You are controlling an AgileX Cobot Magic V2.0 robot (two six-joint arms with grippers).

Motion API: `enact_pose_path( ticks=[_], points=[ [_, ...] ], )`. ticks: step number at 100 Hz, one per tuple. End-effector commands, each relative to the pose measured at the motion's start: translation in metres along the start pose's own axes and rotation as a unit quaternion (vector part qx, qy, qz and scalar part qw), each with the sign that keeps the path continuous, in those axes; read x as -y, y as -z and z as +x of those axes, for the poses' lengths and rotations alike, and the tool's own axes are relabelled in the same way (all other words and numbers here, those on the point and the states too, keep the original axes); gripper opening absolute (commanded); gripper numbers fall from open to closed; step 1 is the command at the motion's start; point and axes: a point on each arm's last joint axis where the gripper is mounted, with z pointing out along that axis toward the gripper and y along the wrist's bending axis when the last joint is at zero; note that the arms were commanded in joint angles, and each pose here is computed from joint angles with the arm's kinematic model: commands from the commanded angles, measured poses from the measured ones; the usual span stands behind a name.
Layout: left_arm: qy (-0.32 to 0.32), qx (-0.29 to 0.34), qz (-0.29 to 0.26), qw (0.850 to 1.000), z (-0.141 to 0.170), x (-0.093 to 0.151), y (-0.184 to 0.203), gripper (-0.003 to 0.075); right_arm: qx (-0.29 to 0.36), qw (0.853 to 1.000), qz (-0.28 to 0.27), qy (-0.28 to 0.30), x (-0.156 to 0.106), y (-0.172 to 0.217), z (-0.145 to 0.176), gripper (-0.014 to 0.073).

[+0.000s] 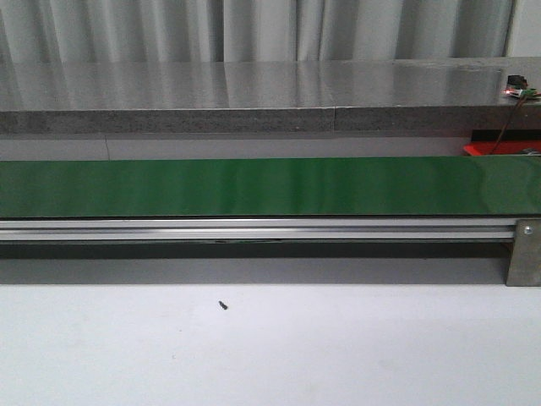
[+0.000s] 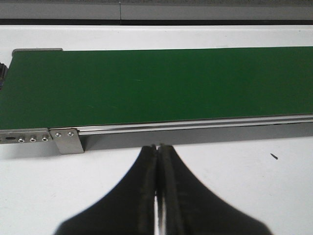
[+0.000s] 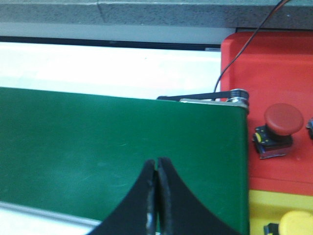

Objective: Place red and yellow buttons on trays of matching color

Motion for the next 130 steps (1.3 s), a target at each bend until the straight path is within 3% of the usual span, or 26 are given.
enact_pose_path(
  ticks=[1, 27, 47, 95, 114, 130],
  points=[
    [0.002, 0.046, 0.0, 0.999, -0.013, 0.001, 0.004, -0.002, 0.036, 0.999, 0.004, 0.001, -0.006, 0.015, -0.005, -0.0059],
    [0.002, 0.046, 0.0, 0.999, -0.013, 0.001, 0.004, -0.002, 0.046, 0.999, -0.012, 0.021, -0.024, 0.036, 0.024, -0.0059],
    [0.002, 0.046, 0.0, 0.999, -0.013, 0.001, 0.004, -0.002, 0.094, 0.994, -0.031, 0.043, -0.039, 0.063, 0.031, -0.0059],
    [0.007, 0.046, -0.001, 0.999, -0.014, 0.001, 0.003, -0.002, 0.175, 0.983, -0.019, 0.043, -0.044, 0.1, 0.05, -0.0059],
    [0.05, 0.048, -0.019, 0.997, -0.029, -0.006, -0.005, -0.002, 0.182, 0.983, -0.012, 0.035, -0.042, 0.101, 0.049, -0.0059],
    [0.08, 0.025, -0.06, 0.995, -0.051, -0.027, -0.025, -0.002, 0.183, 0.983, -0.011, 0.035, -0.042, 0.101, 0.049, -0.0059]
  ],
)
